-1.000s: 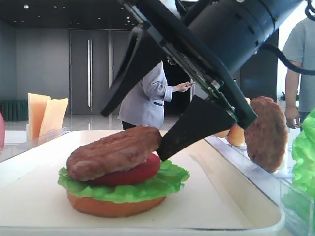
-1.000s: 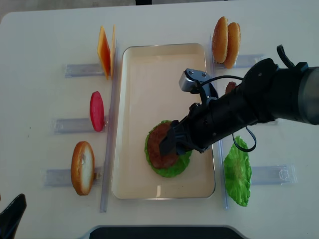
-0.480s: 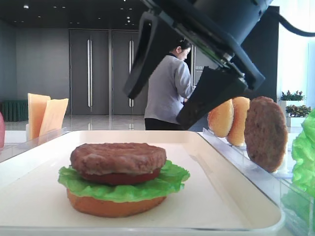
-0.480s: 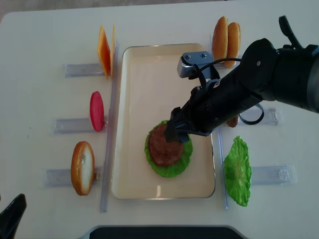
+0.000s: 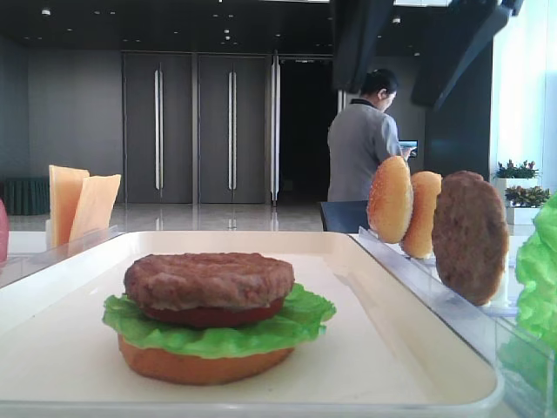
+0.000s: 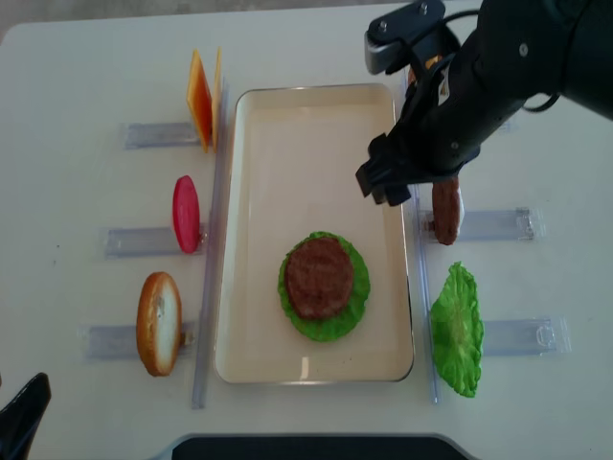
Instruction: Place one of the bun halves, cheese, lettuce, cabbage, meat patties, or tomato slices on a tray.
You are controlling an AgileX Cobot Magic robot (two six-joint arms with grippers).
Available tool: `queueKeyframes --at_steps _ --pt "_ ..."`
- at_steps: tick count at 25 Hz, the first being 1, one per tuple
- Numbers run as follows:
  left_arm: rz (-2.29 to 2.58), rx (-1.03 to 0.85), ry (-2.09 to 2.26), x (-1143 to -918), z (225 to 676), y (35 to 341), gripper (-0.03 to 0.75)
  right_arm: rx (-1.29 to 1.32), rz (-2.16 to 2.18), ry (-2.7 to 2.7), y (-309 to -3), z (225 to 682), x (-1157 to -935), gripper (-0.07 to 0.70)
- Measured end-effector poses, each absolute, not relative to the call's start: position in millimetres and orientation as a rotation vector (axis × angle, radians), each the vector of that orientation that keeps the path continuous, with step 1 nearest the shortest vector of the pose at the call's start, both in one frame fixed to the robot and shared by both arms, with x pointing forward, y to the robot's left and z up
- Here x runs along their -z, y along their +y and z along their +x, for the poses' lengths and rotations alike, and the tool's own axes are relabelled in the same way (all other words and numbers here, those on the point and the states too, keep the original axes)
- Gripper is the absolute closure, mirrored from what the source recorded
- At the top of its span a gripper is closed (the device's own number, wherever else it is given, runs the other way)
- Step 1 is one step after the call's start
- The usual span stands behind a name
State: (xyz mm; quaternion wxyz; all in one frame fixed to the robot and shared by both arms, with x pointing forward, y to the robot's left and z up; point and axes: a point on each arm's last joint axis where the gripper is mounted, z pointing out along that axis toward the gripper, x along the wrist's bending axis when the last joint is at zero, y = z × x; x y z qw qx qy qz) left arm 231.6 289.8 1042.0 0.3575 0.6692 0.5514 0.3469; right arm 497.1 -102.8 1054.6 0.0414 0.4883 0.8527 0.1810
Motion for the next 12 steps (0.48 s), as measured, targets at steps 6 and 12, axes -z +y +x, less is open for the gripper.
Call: queueKeyframes --at_steps 6,12 --pt "1.727 -0.895 1.423 -1042.0 231.6 289.8 0.307 -0.457 1.467 2.488 -111.6 507.5 -1106.4 0.129" --pt "1.727 -0.895 1.423 -1042.0 231.6 289.8 0.307 -0.525 1.459 2.427 -113.1 510.9 -1139.7 0.129"
